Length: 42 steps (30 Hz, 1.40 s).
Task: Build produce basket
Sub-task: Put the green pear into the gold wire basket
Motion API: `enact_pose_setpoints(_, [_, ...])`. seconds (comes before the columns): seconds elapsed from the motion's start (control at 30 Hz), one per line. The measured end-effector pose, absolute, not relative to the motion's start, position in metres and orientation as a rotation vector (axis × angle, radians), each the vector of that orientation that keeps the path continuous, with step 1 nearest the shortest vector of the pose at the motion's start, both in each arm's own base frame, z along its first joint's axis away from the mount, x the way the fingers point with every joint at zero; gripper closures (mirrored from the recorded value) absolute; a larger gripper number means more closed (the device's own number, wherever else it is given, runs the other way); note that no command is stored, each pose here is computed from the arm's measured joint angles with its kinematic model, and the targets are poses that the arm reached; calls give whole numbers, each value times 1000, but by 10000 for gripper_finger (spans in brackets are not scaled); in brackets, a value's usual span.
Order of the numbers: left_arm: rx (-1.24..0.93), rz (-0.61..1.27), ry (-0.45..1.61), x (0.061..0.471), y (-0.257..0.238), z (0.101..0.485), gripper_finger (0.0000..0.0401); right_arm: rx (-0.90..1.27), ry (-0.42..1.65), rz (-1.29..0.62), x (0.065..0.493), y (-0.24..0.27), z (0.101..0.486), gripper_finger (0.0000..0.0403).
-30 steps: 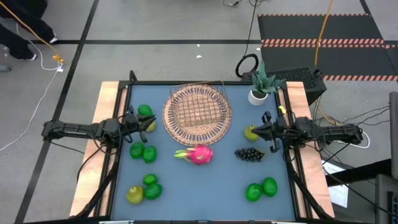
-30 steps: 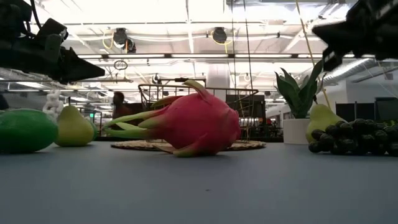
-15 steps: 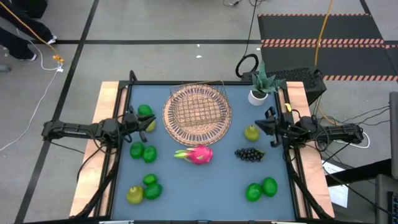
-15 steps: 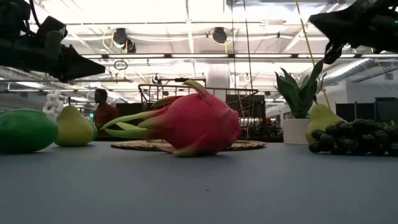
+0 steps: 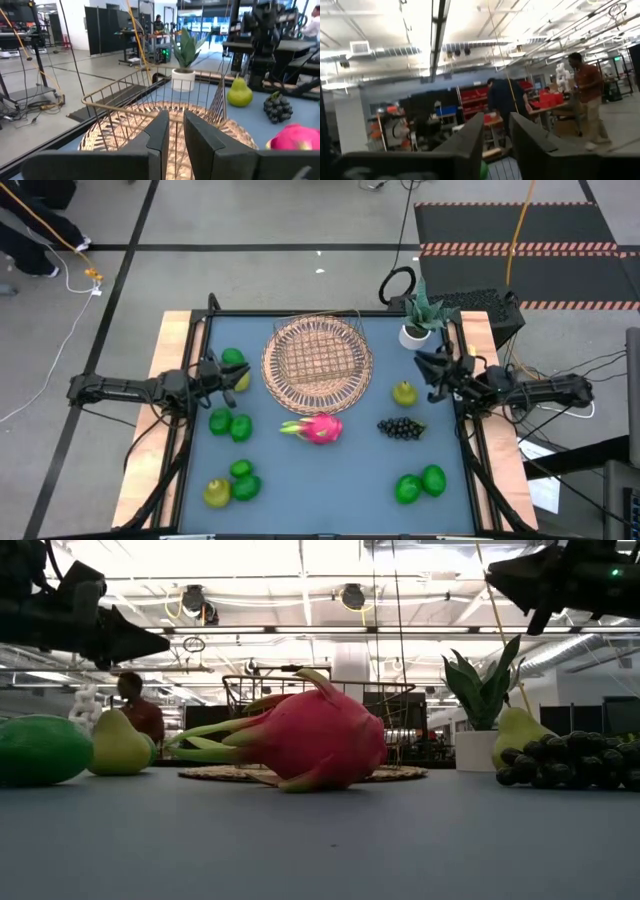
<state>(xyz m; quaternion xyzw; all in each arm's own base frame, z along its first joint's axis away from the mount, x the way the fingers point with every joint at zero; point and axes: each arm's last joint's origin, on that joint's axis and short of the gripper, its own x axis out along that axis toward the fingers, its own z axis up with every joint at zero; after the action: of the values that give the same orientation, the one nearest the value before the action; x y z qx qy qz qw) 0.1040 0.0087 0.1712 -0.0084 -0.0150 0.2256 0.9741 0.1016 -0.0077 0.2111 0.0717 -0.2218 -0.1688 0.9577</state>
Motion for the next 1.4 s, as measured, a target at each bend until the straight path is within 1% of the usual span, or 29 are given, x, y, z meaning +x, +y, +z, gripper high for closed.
enact_pose_setpoints(0.13, [-19, 456, -63, 104, 9, 174, 340, 124, -408, -352, 107, -8, 208, 264])
enact_pose_setpoints(0.23, [-2, 494, -113, 103, 10, 180, 340, 123, -465, -432, 104, -10, 213, 244])
enact_pose_setpoints(0.3, [-16, 504, -168, 102, 11, 185, 340, 121, -534, -549, 99, -13, 220, 234])
enact_pose_setpoints(0.37, [-46, 503, -229, 101, 12, 191, 340, 100, -580, -706, 93, -17, 226, 229])
enact_pose_setpoints(0.47, [-59, 504, -278, 100, 12, 195, 340, 33, -581, -933, 83, -23, 231, 228])
enact_pose_setpoints(0.5, [-64, 506, -309, 99, 12, 198, 340, 22, -585, -981, 81, -25, 232, 229])
enact_pose_setpoints(0.57, [-118, 500, -350, 98, 12, 201, 336, 20, -609, -1013, 79, -27, 234, 231])
enact_pose_setpoints(0.63, [-151, 496, -345, 99, 12, 200, 323, 48, -631, -1011, 78, -28, 234, 233])
enact_pose_setpoints(0.7, [-165, 519, -329, 100, 13, 198, 300, 40, -641, -990, 79, -28, 235, 232])
enact_pose_setpoints(0.8, [-140, 614, -300, 100, 15, 198, 255, -15, -632, -944, 83, -28, 235, 232])
enact_pose_setpoints(0.87, [-142, 632, -313, 100, 15, 204, 225, -28, -612, -918, 87, -28, 234, 232])
enact_pose_setpoints(0.97, [-140, 601, -312, 102, 14, 213, 185, 50, -630, -857, 93, -28, 235, 232])
enact_pose_setpoints(1.03, [-147, 534, -305, 104, 12, 219, 167, 97, -646, -764, 98, -26, 239, 232])
enact_pose_setpoints(1.13, [-147, 425, -315, 106, 8, 227, 152, 89, -644, -683, 107, -25, 248, 232])
enact_pose_setpoints(1.23, [-127, 381, -334, 105, 5, 234, 149, 61, -637, -697, 115, -26, 260, 232])
enact_pose_setpoints(1.3, [-108, 394, -328, 105, 5, 237, 148, 100, -633, -684, 121, -27, 262, 232])
enact_pose_setpoints(1.4, [-110, 509, -225, 107, 8, 237, 148, 225, -658, -636, 129, -27, 264, 232])
